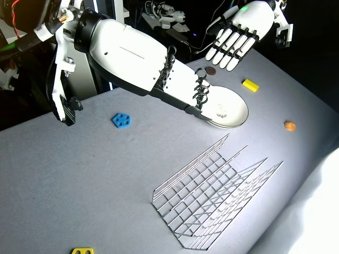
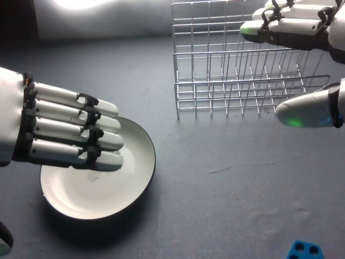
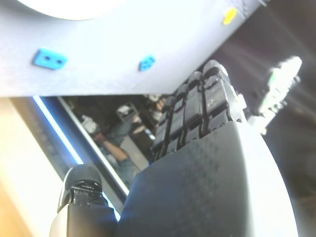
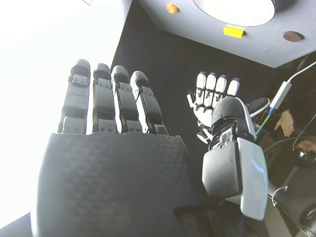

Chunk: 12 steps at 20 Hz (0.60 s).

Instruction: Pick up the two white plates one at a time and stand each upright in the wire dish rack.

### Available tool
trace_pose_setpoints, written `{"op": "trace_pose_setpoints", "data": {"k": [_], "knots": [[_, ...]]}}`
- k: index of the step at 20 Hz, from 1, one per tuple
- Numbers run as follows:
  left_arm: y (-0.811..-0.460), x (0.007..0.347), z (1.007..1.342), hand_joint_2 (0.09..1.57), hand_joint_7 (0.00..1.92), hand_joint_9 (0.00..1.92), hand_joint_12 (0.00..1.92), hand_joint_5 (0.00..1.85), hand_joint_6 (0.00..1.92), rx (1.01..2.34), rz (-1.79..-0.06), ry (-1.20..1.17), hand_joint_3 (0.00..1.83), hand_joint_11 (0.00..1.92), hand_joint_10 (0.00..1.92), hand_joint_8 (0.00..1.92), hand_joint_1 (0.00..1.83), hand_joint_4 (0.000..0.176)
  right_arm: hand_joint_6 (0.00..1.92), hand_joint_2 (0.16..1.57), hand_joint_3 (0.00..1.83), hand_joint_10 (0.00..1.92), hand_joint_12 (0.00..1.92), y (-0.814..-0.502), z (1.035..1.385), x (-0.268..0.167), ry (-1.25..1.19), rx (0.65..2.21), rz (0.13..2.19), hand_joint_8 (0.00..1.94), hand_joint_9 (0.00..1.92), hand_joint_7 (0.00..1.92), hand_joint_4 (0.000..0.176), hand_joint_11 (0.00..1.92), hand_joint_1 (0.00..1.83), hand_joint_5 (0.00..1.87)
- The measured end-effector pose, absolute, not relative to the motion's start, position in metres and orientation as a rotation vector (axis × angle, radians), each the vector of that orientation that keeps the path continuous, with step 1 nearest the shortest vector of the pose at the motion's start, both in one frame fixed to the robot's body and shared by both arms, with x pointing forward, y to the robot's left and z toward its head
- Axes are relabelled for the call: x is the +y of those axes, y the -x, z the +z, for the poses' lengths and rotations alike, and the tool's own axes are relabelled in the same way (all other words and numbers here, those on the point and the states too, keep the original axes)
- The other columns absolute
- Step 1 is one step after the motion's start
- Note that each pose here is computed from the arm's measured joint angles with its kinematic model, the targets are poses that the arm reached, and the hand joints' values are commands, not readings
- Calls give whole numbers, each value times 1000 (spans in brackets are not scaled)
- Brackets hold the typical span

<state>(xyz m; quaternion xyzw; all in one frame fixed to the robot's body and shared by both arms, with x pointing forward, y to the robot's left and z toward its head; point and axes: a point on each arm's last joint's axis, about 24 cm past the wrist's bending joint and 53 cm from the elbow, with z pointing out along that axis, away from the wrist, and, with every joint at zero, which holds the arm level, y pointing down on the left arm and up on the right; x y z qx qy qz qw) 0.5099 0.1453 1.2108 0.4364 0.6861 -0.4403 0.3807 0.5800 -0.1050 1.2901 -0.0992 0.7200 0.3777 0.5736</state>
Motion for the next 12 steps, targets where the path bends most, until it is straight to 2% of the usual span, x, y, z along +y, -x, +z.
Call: {"op": "trace_pose_setpoints", "data": {"k": [5,8,12], "knots": [[-506,135,1184,1049,0,0,0,0,0,1794,-1105,-1167,7,0,0,0,0,0,5,1122,0,0,0,-579,1291,-102,242,1682,892,0,0,0,0,0,0,26],[-501,138,1161,1041,0,0,0,0,0,1850,-1093,-1167,2,0,0,0,0,0,6,1116,0,0,0,-577,1270,-93,336,1718,826,0,0,0,0,0,0,35],[-508,147,1129,1037,0,0,0,0,0,1905,-1026,-1179,0,0,0,0,0,0,1,1131,0,0,0,-569,1282,-76,363,1668,894,0,0,0,0,0,0,16]]}}
